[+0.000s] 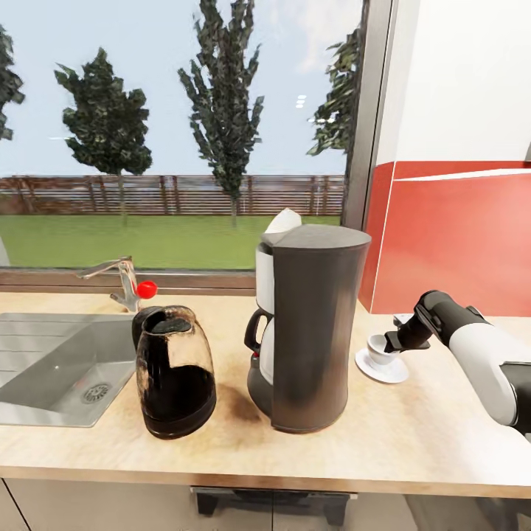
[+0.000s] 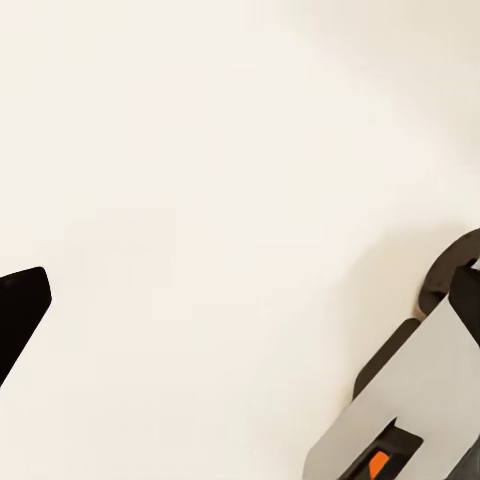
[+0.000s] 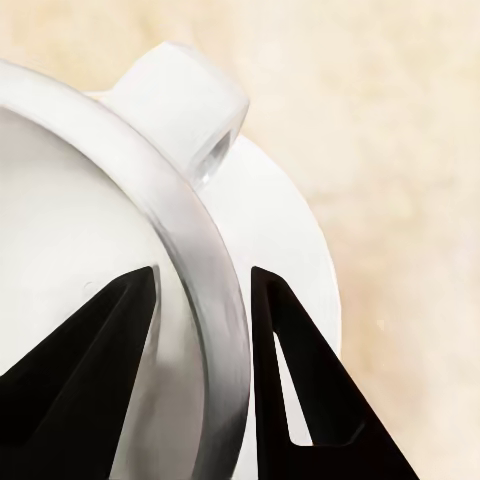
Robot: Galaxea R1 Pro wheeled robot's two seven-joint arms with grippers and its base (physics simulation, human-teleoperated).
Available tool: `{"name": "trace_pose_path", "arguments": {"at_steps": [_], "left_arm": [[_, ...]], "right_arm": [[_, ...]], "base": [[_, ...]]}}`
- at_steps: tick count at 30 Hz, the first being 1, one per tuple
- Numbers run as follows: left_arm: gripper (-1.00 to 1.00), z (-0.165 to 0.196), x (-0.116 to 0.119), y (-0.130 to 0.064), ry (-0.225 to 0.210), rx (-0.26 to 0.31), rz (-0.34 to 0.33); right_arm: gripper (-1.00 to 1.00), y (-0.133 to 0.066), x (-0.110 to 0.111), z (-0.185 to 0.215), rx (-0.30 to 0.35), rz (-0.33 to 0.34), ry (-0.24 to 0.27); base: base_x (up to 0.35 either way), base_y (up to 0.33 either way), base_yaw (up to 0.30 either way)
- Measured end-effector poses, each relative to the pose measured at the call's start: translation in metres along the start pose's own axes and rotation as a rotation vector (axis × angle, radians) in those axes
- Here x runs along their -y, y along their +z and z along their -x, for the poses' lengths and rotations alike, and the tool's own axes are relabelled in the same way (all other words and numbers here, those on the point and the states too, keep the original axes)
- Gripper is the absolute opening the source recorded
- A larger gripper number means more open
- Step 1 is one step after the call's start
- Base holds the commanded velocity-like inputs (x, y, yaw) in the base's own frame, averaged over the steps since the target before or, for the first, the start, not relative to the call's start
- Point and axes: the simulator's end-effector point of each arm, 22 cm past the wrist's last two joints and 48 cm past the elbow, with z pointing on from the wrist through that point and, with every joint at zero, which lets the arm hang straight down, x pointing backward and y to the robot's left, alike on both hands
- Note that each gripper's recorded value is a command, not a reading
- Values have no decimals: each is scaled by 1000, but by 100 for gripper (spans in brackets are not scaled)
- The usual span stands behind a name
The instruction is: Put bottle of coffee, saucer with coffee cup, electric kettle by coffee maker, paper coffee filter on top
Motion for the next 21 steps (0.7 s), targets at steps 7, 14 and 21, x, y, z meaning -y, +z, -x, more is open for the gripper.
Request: {"name": "trace_pose_path", "arguments": {"at_steps": [7,14,21], "left_arm": [[100,-2,1,5,0,1,-1],[100,-4,2,8,0,0,-2],[100,-6,2,11,0,0,-2]], "right_arm": [[-100,3,1,-2,4,-1,5],[-100,4,1,0,14,-1,6],[-100,5,3,2,26,-5,7]], "base": [[0,0,0],[0,0,0],[0,0,0]]}}
